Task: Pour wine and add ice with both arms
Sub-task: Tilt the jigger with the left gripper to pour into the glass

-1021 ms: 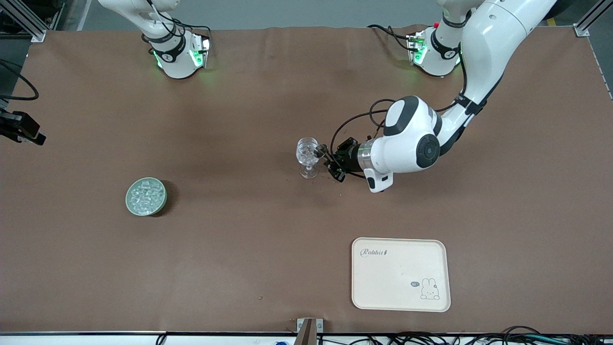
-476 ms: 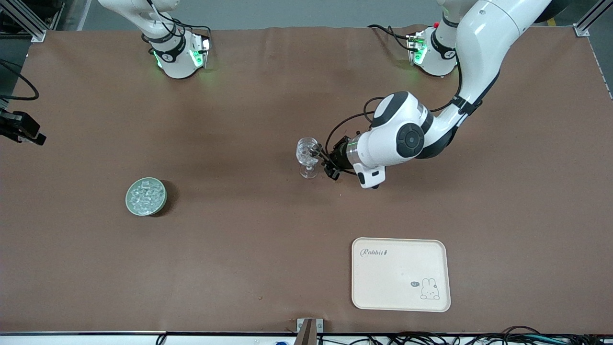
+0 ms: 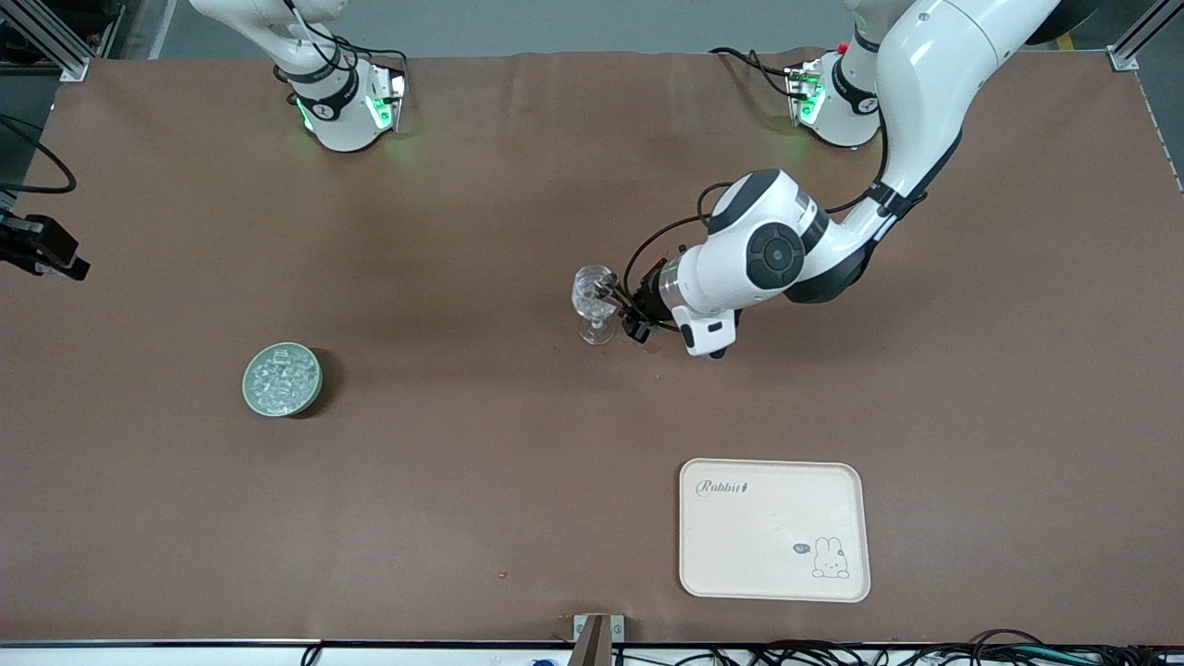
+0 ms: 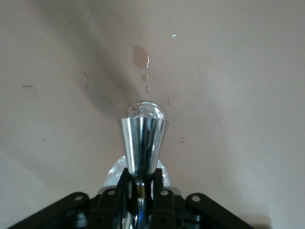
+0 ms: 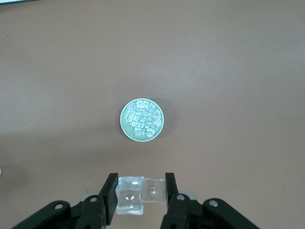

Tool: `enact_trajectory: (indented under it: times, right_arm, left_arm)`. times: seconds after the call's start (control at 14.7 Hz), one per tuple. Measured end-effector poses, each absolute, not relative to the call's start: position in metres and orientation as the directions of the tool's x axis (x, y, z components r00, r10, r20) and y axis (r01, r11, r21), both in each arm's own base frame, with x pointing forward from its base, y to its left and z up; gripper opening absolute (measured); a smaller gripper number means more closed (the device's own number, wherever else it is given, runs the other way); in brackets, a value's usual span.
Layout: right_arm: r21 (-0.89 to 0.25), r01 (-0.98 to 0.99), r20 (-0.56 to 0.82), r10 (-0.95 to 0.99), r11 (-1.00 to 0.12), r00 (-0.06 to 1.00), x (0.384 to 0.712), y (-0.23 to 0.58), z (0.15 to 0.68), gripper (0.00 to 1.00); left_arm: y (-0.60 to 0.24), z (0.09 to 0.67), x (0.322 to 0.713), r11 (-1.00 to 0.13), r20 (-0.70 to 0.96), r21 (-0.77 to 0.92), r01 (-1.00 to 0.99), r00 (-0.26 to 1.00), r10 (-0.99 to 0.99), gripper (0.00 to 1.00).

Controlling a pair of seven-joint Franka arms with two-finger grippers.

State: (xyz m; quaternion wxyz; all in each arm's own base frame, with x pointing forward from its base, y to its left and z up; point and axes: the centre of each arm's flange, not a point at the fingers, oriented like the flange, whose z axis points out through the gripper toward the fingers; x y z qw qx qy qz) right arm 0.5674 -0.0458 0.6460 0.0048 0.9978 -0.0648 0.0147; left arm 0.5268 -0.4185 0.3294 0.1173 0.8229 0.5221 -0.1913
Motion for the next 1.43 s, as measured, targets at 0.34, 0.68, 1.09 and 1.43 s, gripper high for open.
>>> enact_trajectory:
  times: [0.34, 0.68, 1.09, 1.43]
  right_arm:
    - [0.008, -0.129, 0.03, -0.129, -0.992, 0.991, 0.567, -0.046, 0.646, 0.44]
    - [0.008, -0.129, 0.03, -0.129, -0.992, 0.991, 0.567, -0.046, 0.646, 0.44]
    - [0.008, -0.129, 0.03, -0.129, -0.992, 0.991, 0.567, -0.046, 0.646, 0.44]
    - [0.008, -0.129, 0.031, -0.129, -0.992, 0.991, 0.567, -0.046, 0.646, 0.44]
  left_arm:
    - [-0.425, 0.333, 0.521, -0.434, -0.405, 0.003, 0.901, 0.397, 0.823, 0.21]
    - [-0.431, 0.335, 0.514, -0.459, -0.361, 0.0, 0.888, 0.428, 0.828, 0.21]
    - [-0.432, 0.338, 0.512, -0.48, -0.338, -0.004, 0.878, 0.45, 0.827, 0.21]
    - [-0.434, 0.343, 0.51, -0.494, -0.33, -0.017, 0.869, 0.461, 0.823, 0.21]
